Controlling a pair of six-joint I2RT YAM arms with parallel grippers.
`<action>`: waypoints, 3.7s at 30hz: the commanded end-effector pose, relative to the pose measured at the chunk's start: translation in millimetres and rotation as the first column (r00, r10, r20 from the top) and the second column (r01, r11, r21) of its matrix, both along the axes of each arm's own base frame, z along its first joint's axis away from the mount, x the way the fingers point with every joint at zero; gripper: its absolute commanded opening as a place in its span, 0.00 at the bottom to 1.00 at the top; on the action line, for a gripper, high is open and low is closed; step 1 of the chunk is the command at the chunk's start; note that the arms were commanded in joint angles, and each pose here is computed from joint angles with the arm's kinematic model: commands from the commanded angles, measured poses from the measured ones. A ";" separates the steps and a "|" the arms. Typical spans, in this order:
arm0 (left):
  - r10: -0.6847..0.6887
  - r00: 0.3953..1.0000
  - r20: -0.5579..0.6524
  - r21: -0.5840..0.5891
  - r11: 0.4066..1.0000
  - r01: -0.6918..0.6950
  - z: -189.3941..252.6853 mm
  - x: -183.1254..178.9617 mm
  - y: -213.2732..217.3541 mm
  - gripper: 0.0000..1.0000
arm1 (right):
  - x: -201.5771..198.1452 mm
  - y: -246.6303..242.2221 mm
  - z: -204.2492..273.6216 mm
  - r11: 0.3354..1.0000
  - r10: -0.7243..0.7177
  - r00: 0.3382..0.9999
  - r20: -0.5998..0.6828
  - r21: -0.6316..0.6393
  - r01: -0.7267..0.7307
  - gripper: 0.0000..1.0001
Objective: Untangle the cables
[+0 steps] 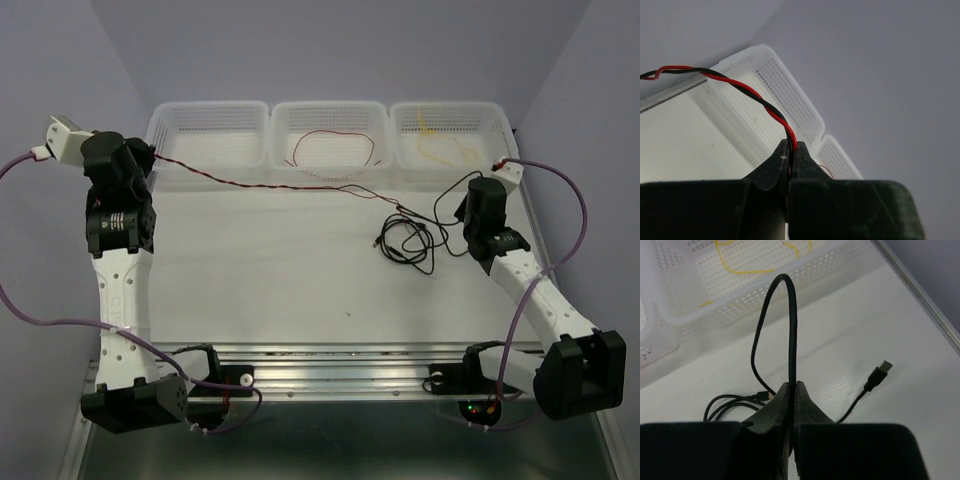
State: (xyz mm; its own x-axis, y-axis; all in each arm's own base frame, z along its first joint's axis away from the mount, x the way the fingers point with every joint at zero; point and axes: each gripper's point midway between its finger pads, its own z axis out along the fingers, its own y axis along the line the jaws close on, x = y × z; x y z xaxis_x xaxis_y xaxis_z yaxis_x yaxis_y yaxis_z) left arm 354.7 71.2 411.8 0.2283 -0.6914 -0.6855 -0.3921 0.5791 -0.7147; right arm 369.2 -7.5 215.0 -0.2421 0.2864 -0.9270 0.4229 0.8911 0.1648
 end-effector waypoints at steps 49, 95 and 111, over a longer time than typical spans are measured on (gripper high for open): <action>-0.754 0.645 0.129 0.262 0.653 0.711 109.4 10.6 -274.1 0.00 | -13.5 87.2 -34.7 0.859 0.493 0.870 -0.008 0.164 -0.485 1.00; -0.527 0.534 -0.662 -0.002 0.713 0.701 -237.5 -41.6 -278.5 0.99 | -8.0 87.1 14.1 0.862 0.480 0.874 0.077 0.145 -0.486 1.00; -0.164 0.641 -0.750 -0.205 0.979 0.011 -342.5 -0.6 -124.0 0.99 | -1.3 82.0 -13.8 0.892 0.437 0.899 -0.018 0.140 -0.431 1.00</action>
